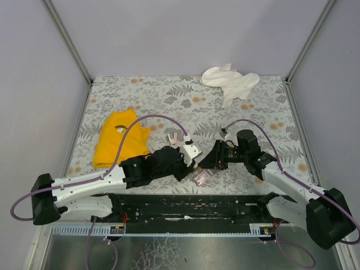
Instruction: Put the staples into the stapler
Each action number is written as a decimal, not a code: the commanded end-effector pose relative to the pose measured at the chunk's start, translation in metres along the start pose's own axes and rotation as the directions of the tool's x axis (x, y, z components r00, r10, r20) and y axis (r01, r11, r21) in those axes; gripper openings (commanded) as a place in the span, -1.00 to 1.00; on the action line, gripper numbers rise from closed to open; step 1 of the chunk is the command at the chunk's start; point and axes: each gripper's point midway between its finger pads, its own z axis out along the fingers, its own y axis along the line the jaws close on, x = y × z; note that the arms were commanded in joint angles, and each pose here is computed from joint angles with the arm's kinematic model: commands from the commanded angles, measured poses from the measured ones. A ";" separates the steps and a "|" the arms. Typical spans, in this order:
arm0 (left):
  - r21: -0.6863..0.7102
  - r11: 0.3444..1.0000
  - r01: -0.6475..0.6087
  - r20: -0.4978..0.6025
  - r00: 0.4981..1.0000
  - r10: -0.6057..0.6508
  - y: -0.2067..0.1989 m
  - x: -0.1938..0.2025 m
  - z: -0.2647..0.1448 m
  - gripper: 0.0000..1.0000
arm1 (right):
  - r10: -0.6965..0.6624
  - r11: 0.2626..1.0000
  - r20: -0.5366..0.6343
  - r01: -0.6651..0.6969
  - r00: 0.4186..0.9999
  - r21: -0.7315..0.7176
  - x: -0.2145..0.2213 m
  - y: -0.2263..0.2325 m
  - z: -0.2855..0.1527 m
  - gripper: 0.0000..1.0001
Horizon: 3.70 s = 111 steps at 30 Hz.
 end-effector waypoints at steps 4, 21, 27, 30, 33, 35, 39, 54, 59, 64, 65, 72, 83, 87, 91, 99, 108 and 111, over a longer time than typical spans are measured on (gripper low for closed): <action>-0.012 1.000 -0.010 0.099 0.995 0.011 0.000 -0.022 -0.001 -1.00 | -0.026 0.999 -0.003 0.026 1.000 -0.041 0.002 0.005 0.004 -0.31; -0.001 1.000 0.000 0.119 0.993 0.000 -0.004 -0.024 -0.002 -1.00 | -0.027 0.997 -0.016 0.026 0.999 -0.076 0.004 0.011 0.012 -0.39; 0.004 1.000 -0.002 0.121 0.993 0.002 -0.006 -0.024 -0.002 -1.00 | -0.026 0.995 -0.007 0.025 1.000 -0.100 0.001 0.016 0.014 -0.45; 0.001 1.000 -0.003 0.116 0.993 0.003 -0.005 -0.022 -0.001 -1.00 | -0.028 0.993 0.007 0.029 1.000 -0.118 -0.001 0.020 0.014 -0.61; 0.000 1.000 -0.002 0.117 0.993 0.002 -0.005 -0.023 -0.001 -1.00 | -0.031 0.992 0.020 0.033 0.999 -0.124 -0.003 0.021 0.014 -0.78; -0.006 1.000 -0.003 0.114 0.993 0.004 -0.004 -0.023 0.000 -1.00 | -0.030 0.993 0.032 0.034 0.999 -0.117 -0.005 0.019 0.015 -0.98; -0.050 0.999 0.014 0.103 0.995 -0.009 0.003 -0.022 0.001 -0.26 | -0.038 0.993 0.083 0.047 0.996 -0.109 -0.011 0.015 0.016 -1.00; -0.340 0.641 0.688 0.315 0.725 -0.612 0.075 -0.030 0.000 1.00 | -0.285 0.958 0.383 0.268 0.879 0.100 -0.075 -0.017 0.021 -1.00; -0.280 0.575 0.769 0.307 0.639 -0.705 0.078 -0.028 0.021 1.00 | -0.318 0.948 0.406 0.298 0.857 0.113 -0.078 -0.017 0.018 -1.00; -0.315 0.558 0.768 0.259 0.635 -0.728 0.089 -0.019 0.041 1.00 | -0.326 0.945 0.405 0.306 0.854 0.116 -0.074 -0.019 0.015 -1.00; -0.317 0.555 0.769 0.256 0.633 -0.731 0.091 -0.018 0.044 1.00 | -0.328 0.944 0.404 0.307 0.854 0.117 -0.073 -0.020 0.015 -1.00; -0.320 0.547 0.774 0.241 0.625 -0.743 0.100 -0.014 0.060 1.00 | -0.335 0.942 0.402 0.315 0.852 0.116 -0.069 -0.020 0.012 -1.00; -0.319 0.550 0.772 0.190 0.620 -0.761 0.094 0.006 0.066 1.00 | -0.327 0.945 0.407 0.298 0.853 0.136 -0.070 -0.023 0.010 -1.00; -0.346 0.543 0.765 0.190 0.624 -0.758 0.097 0.017 0.060 1.00 | -0.319 0.948 0.414 0.282 0.853 0.149 -0.071 -0.025 0.008 -1.00; -0.374 0.527 0.763 0.192 0.620 -0.761 0.102 0.031 0.052 1.00 | -0.311 0.950 0.418 0.270 0.854 0.155 -0.071 -0.026 0.007 -1.00; -0.401 0.489 0.774 0.220 0.600 -0.769 0.114 0.056 0.031 1.00 | -0.325 0.945 0.419 0.273 0.847 0.182 -0.073 -0.024 0.002 -1.00; -0.433 0.449 0.782 0.238 0.579 -0.779 0.125 0.082 0.012 1.00 | -0.307 0.952 0.415 0.274 0.856 0.140 -0.072 -0.011 0.001 -1.00; -0.443 0.435 0.784 0.242 0.571 -0.784 0.127 0.092 0.007 1.00 | -0.285 0.958 0.417 0.263 0.863 0.110 -0.072 -0.006 -0.001 -1.00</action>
